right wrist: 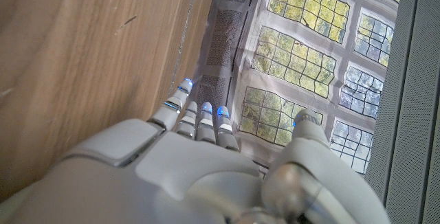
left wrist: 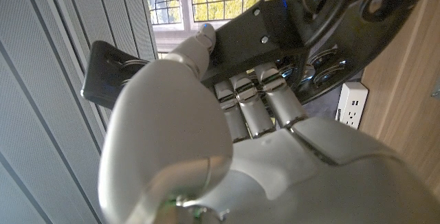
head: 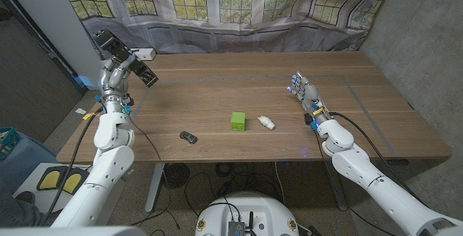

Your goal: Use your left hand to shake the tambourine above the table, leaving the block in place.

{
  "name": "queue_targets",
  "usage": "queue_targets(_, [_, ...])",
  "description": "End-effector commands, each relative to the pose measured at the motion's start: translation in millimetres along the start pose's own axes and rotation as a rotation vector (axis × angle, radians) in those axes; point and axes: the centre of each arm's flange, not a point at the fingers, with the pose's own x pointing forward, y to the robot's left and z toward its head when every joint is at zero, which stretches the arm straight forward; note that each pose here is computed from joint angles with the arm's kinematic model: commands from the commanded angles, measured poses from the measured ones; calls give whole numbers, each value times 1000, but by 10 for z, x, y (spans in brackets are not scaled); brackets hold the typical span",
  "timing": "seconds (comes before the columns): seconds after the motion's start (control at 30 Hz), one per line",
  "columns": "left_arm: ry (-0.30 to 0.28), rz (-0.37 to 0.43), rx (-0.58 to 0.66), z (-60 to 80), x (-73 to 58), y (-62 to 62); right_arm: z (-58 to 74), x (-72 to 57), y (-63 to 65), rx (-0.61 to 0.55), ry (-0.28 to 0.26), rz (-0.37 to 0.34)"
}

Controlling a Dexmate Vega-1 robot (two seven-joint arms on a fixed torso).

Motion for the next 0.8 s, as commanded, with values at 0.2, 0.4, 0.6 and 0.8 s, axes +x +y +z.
queue_targets(0.2, [-227,-166,704,725,-13,-1080,-2,-77,-8,2,-1,-8])
queue_targets(0.4, [-296,-331,875,783,117,-1605,14,-125,-23,2,-5,-15])
queue_targets(0.6, [-346,-565,1114,757,214,-2128,44,-135,-14,3,-23,-14])
queue_targets(0.8, [-340,-751,1335,588,238,-2520,100,-124,5,-1,-46,-6])
